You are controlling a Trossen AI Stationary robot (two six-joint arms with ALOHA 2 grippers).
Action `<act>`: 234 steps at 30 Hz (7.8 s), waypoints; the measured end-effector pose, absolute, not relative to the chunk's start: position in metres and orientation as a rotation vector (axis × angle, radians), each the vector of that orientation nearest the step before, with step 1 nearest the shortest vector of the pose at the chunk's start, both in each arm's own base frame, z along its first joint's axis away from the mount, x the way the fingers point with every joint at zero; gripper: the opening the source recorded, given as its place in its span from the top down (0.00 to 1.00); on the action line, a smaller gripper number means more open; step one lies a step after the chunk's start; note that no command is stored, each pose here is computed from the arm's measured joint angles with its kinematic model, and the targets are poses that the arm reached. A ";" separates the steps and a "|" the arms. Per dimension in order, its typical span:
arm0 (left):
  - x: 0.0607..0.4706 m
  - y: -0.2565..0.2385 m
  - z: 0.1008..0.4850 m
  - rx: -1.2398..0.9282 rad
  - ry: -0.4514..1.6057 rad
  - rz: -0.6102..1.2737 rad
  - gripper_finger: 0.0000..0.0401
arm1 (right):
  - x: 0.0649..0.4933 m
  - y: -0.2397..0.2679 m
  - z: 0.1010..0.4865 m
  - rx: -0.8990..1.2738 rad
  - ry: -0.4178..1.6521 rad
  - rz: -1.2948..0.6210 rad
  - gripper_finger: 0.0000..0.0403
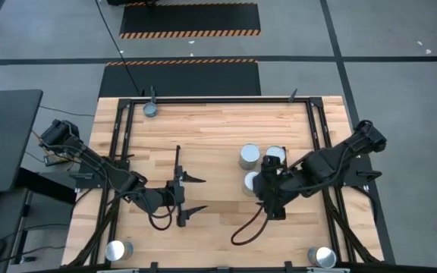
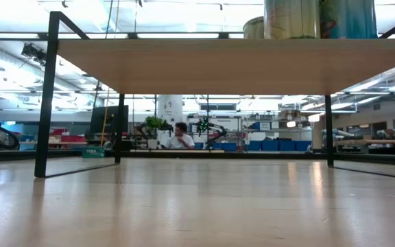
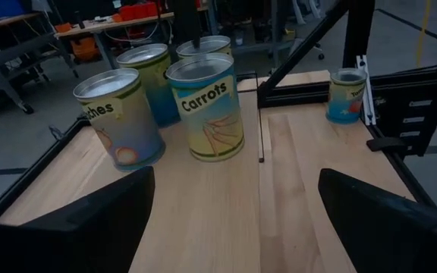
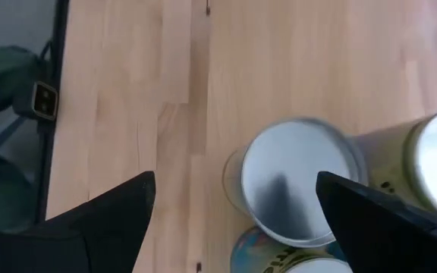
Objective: Pick and place cans onto a shelf
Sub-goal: Put the canned carrots on the shelf, then put the right canned tomatoes on the shelf
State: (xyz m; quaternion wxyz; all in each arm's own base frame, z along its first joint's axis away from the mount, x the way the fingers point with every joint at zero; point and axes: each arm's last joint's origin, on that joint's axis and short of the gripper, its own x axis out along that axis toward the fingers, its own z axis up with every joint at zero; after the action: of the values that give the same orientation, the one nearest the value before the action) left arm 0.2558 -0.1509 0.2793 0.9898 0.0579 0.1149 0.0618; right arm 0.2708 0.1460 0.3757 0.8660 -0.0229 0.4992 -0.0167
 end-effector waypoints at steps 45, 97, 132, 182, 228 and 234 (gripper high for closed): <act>0.257 -0.154 0.282 0.093 0.206 0.053 0.06 | 0.288 0.137 0.359 0.003 1.060 0.021 0.07; 0.218 -0.182 0.318 -0.287 0.107 -0.109 0.06 | 0.151 0.325 0.248 0.289 1.683 -0.349 0.01; 0.232 -0.193 0.294 -0.273 0.159 -0.029 0.06 | 0.103 0.302 0.205 0.445 1.693 -0.297 0.21; 0.246 -0.176 0.295 0.042 0.319 0.221 0.06 | 0.383 0.149 0.373 -0.333 1.017 0.059 0.21; 0.298 -0.119 0.290 0.154 0.359 0.130 0.19 | 0.397 0.132 0.378 -0.206 0.948 0.048 0.12; 0.297 -0.119 0.289 0.159 0.362 0.143 0.18 | 0.388 0.136 0.386 -0.209 0.935 0.054 0.15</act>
State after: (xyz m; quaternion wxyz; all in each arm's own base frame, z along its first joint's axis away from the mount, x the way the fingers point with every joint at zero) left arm 0.2972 -0.1186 0.2895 0.9780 0.0788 0.1796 0.0712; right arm 0.3881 0.1357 0.3860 0.8870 -0.1004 0.4499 0.0259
